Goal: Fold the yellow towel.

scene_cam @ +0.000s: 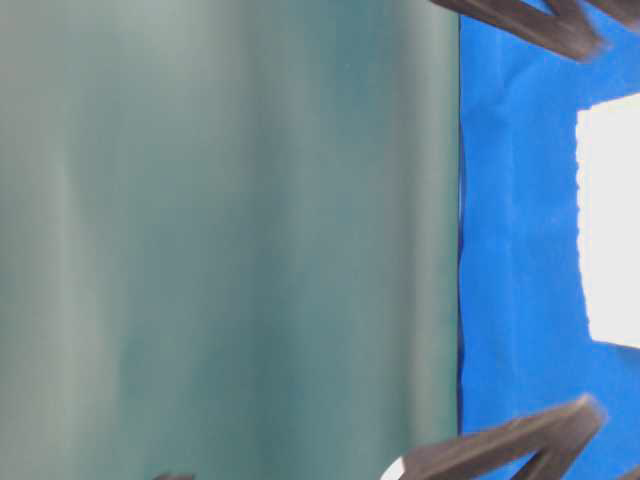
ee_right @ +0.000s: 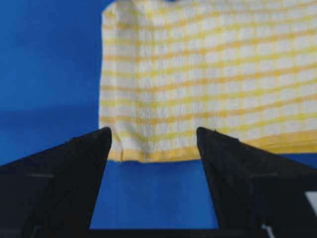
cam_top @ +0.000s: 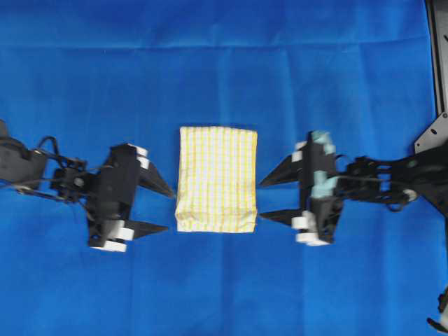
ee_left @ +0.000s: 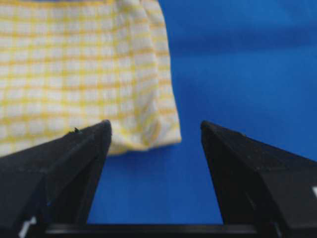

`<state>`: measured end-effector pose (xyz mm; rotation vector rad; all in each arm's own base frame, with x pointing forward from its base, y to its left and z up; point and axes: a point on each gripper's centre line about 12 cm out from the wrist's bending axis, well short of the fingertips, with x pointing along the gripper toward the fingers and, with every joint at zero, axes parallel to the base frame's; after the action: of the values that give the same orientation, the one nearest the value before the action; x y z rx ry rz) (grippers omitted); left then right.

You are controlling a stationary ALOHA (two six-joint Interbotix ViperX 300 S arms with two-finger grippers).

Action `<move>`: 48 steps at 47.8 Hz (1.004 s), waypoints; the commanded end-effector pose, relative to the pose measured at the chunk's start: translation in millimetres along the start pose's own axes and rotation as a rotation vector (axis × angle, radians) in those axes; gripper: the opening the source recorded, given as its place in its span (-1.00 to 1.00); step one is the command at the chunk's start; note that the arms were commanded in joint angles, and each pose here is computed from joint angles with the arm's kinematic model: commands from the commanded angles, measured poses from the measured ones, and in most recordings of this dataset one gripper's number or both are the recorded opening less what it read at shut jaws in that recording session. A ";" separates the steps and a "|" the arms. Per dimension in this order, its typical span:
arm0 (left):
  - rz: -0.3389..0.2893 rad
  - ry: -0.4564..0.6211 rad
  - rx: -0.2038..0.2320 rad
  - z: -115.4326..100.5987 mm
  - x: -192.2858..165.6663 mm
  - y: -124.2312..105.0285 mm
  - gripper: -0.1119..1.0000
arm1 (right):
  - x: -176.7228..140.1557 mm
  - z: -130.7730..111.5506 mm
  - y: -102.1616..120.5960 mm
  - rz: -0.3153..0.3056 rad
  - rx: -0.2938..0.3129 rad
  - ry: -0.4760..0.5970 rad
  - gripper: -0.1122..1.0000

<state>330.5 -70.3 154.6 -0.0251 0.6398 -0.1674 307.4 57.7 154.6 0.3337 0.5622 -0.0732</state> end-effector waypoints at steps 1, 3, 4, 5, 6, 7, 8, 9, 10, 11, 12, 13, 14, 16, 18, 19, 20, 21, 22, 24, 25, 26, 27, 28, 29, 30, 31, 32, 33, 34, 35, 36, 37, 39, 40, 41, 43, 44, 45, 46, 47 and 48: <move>0.006 -0.042 -0.005 12.1 -18.1 3.3 0.39 | -22.1 16.5 -0.6 0.025 -0.003 -0.079 0.45; 0.013 -0.051 -0.013 11.5 -27.6 6.8 0.39 | -31.3 18.5 -2.4 0.033 -0.013 -0.099 0.45; 0.015 -0.058 -0.015 11.7 -31.9 7.7 0.38 | -36.2 19.3 -3.4 0.037 -0.014 -0.109 0.45; 0.017 -0.063 -0.016 10.8 -35.9 8.6 0.38 | -40.7 19.9 -4.6 0.039 -0.018 -0.119 0.45; 0.020 -0.071 -0.019 10.5 -40.2 10.0 0.39 | -45.2 20.4 -5.8 0.042 -0.021 -0.129 0.45; 0.022 -0.076 -0.021 9.2 -44.4 11.0 0.38 | -51.8 20.5 -7.9 0.046 -0.024 -0.142 0.45; 0.023 -0.085 -0.021 8.7 -48.6 11.4 0.38 | -56.5 20.5 -9.3 0.049 -0.026 -0.152 0.45; 0.026 -0.092 -0.024 7.2 -53.1 12.7 0.38 | -61.1 20.7 -10.4 0.053 -0.028 -0.163 0.45; 0.029 -0.098 -0.026 5.8 -57.2 14.1 0.38 | -65.9 20.5 -11.8 0.057 -0.030 -0.173 0.45; 0.033 -0.106 -0.029 4.7 -61.6 15.3 0.38 | -70.4 20.8 -12.3 0.063 -0.032 -0.182 0.45; 0.036 -0.113 -0.033 2.5 -66.2 16.6 0.38 | -74.8 21.1 -13.2 0.067 -0.035 -0.192 0.45; 0.039 -0.125 -0.035 2.1 -71.4 17.8 0.38 | -79.1 20.5 -14.3 0.072 -0.037 -0.199 0.45; 0.043 -0.141 -0.038 0.2 -78.8 19.2 0.38 | -83.4 20.9 -14.9 0.078 -0.037 -0.208 0.45; 0.049 -0.163 -0.042 -2.8 -88.4 21.4 0.38 | -91.8 21.8 -15.3 0.094 -0.042 -0.222 0.45; 0.054 -0.187 -0.046 -6.0 -98.0 23.0 0.38 | -99.6 22.9 -15.0 0.110 -0.052 -0.237 0.45; 0.057 -0.203 -0.048 -6.4 -102.8 23.8 0.39 | -104.9 23.1 -15.8 0.119 -0.057 -0.245 0.45; 0.058 -0.215 -0.049 -7.8 -107.4 24.4 0.38 | -108.1 23.1 -16.2 0.124 -0.064 -0.249 0.45; 0.061 -0.228 -0.051 -8.8 -112.0 25.2 0.38 | -111.2 22.8 -16.7 0.130 -0.068 -0.251 0.45; 0.062 -0.241 -0.049 -9.7 -116.4 25.3 0.38 | -113.7 22.4 -17.2 0.134 -0.074 -0.254 0.45; 0.067 -0.272 -0.046 -13.0 -127.7 26.3 0.38 | -118.5 22.0 -19.3 0.138 -0.080 -0.258 0.44; 0.068 -0.285 -0.043 -14.9 -131.7 26.3 0.38 | -120.4 22.0 -20.3 0.138 -0.084 -0.260 0.44; 0.070 -0.296 -0.042 -17.1 -135.6 26.7 0.38 | -121.9 20.7 -22.0 0.137 -0.088 -0.258 0.44; 0.073 -0.308 -0.042 -19.1 -139.7 27.4 0.38 | -123.7 20.4 -22.9 0.138 -0.092 -0.259 0.44; 0.075 -0.320 -0.043 -20.8 -143.5 27.8 0.38 | -125.2 20.0 -24.1 0.137 -0.096 -0.259 0.44; 0.079 -0.331 -0.042 -23.2 -147.1 28.5 0.38 | -127.2 18.9 -26.2 0.134 -0.101 -0.258 0.44; 0.082 -0.341 -0.040 -25.4 -150.3 28.8 0.38 | -128.9 18.1 -27.3 0.134 -0.106 -0.259 0.44; 0.083 -0.348 -0.039 -27.8 -153.1 28.9 0.38 | -130.4 17.7 -28.1 0.135 -0.111 -0.261 0.44; 0.084 -0.356 -0.037 -29.8 -155.9 28.9 0.38 | -131.6 17.0 -29.2 0.133 -0.115 -0.264 0.44; 0.085 -0.364 -0.038 -31.8 -158.7 29.0 0.38 | -133.1 16.1 -29.9 0.134 -0.120 -0.266 0.44; 0.085 -0.368 -0.034 -34.2 -160.7 28.8 0.38 | -134.2 15.1 -30.7 0.134 -0.126 -0.267 0.44; 0.084 -0.376 -0.034 -35.9 -163.4 28.5 0.37 | -135.5 14.6 -31.7 0.132 -0.129 -0.273 0.44; 0.084 -0.380 -0.034 -38.3 -165.3 28.4 0.37 | -136.4 13.7 -32.4 0.132 -0.133 -0.275 0.44; 0.083 -0.387 -0.033 -41.2 -168.1 28.1 0.36 | -137.6 11.9 -33.4 0.131 -0.139 -0.277 0.44; 0.082 -0.391 -0.033 -45.4 -171.3 27.8 0.36 | -139.3 9.4 -35.6 0.128 -0.143 -0.284 0.44; 0.081 -0.393 -0.033 -47.3 -172.7 27.6 0.35 | -140.2 7.8 -36.8 0.126 -0.145 -0.287 0.44; 0.081 -0.394 -0.033 -49.2 -173.9 27.5 0.35 | -141.0 6.0 -38.0 0.126 -0.144 -0.289 0.44; 0.081 -0.393 -0.033 -53.5 -175.4 27.4 0.34 | -142.2 2.9 -40.4 0.121 -0.143 -0.293 0.44; 0.082 -0.393 -0.033 -55.5 -176.1 27.6 0.34 | -142.7 -0.3 -42.5 0.118 -0.142 -0.294 0.43; 0.080 -0.391 -0.033 -57.7 -176.5 27.3 0.34 | -143.0 -2.3 -43.8 0.115 -0.141 -0.294 0.43; 0.080 -0.391 -0.032 -59.2 -177.1 27.2 0.34 | -143.2 -4.1 -45.2 0.112 -0.141 -0.296 0.43; 0.080 -0.393 -0.032 -60.2 -177.7 27.2 0.34 | -143.4 -5.5 -46.3 0.109 -0.140 -0.298 0.43; 0.080 -0.390 -0.032 -61.9 -177.7 27.2 0.34 | -143.4 -7.6 -47.5 0.107 -0.138 -0.298 0.43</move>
<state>159.3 -13.3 205.6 -0.0638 0.2682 -0.0732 176.3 14.5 210.2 0.2147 0.2722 0.0316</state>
